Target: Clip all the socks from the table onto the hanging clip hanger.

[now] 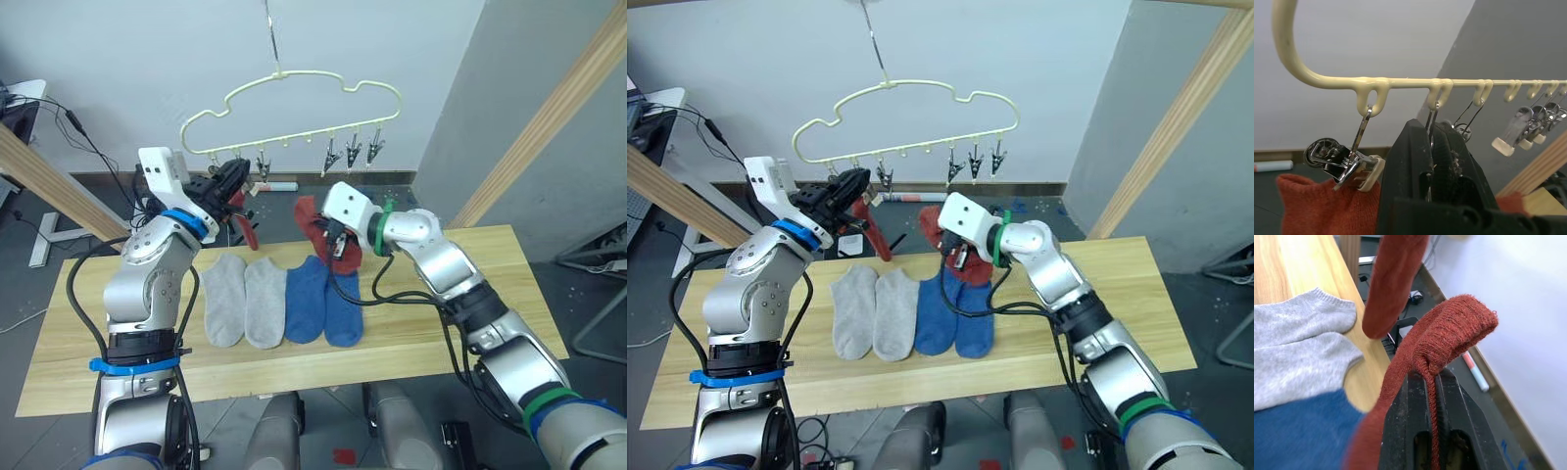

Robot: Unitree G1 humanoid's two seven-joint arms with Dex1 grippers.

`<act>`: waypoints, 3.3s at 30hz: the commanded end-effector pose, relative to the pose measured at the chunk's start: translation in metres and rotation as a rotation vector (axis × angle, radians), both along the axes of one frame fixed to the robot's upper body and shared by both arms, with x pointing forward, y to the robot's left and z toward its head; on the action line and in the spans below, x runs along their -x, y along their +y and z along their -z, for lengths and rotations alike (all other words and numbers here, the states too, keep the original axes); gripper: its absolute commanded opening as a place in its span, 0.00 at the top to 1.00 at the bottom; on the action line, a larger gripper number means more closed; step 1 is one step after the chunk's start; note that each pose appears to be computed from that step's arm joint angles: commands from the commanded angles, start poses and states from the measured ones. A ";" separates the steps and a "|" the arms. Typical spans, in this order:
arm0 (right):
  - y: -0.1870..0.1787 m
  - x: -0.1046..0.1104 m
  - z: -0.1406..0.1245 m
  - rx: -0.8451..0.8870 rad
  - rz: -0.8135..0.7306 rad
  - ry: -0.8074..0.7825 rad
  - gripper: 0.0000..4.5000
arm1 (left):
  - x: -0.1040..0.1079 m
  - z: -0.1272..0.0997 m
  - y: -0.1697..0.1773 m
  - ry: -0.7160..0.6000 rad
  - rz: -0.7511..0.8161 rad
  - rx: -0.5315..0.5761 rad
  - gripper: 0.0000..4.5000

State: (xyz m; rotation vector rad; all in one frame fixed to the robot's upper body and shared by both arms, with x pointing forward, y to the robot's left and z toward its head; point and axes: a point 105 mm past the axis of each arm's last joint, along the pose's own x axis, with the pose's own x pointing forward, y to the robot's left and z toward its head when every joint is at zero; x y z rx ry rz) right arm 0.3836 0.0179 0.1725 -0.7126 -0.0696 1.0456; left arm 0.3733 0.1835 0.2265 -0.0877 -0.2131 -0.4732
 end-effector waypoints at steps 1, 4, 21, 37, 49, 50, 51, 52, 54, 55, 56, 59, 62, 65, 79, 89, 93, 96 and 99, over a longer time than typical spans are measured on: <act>0.020 0.002 -0.011 0.024 -0.063 -0.061 0.99 | 0.007 -0.012 -0.001 -0.025 0.021 0.013 1.00; 0.036 0.003 -0.016 0.042 -0.096 -0.087 0.99 | 0.009 -0.012 0.000 -0.010 0.019 0.026 1.00; 0.065 0.010 -0.010 0.059 -0.152 -0.069 0.99 | 0.009 -0.006 -0.003 0.046 0.026 0.098 1.00; 0.072 0.013 -0.036 -0.053 -0.157 -0.095 0.99 | 0.011 0.007 -0.002 0.086 0.018 0.088 1.00; 0.073 0.014 -0.040 -0.085 -0.154 -0.085 1.00 | 0.014 0.012 -0.003 0.116 0.031 0.098 0.57; 0.073 0.014 -0.039 -0.087 -0.157 -0.084 1.00 | 0.015 0.012 -0.004 0.118 0.040 0.100 0.50; 0.073 0.014 -0.039 -0.089 -0.158 -0.082 1.00 | 0.016 0.013 -0.004 0.120 0.046 0.101 0.44; 0.073 0.015 -0.038 -0.090 -0.159 -0.082 1.00 | 0.016 0.012 -0.005 0.120 0.050 0.099 0.44; 0.073 0.015 -0.037 -0.090 -0.162 -0.079 1.00 | 0.017 0.012 -0.007 0.116 0.060 0.091 0.44; 0.074 0.016 -0.036 -0.090 -0.163 -0.074 1.00 | 0.018 0.012 -0.007 0.114 0.064 0.088 0.44; 0.074 0.016 -0.035 -0.090 -0.166 -0.069 1.00 | 0.018 0.011 -0.008 0.114 0.065 0.086 0.44; 0.074 0.018 -0.035 -0.104 -0.175 -0.057 0.94 | 0.020 0.011 -0.007 0.108 0.063 0.076 0.43; 0.074 0.021 -0.032 -0.096 -0.184 -0.056 0.77 | 0.022 0.010 -0.003 0.093 0.040 0.049 0.43; 0.072 0.024 -0.028 -0.067 -0.203 -0.086 0.53 | 0.025 0.012 -0.002 0.088 0.037 0.029 0.43; -0.011 0.051 -0.020 -0.028 -0.186 -0.047 0.53 | 0.044 0.028 -0.019 -0.143 -0.005 -0.315 0.43; -0.070 0.061 -0.048 -0.087 -0.032 -0.040 0.53 | 0.033 0.029 -0.025 -0.238 -0.154 -0.275 0.43; -0.083 0.061 -0.056 -0.106 0.015 -0.054 0.53 | 0.029 0.032 -0.027 -0.248 -0.181 -0.261 0.43; -0.087 0.064 -0.061 -0.131 0.015 -0.060 0.53 | 0.026 0.034 -0.028 -0.247 -0.188 -0.252 0.43; -0.088 0.068 -0.069 -0.183 -0.002 -0.064 0.53 | 0.019 0.032 -0.025 -0.255 -0.217 -0.239 0.43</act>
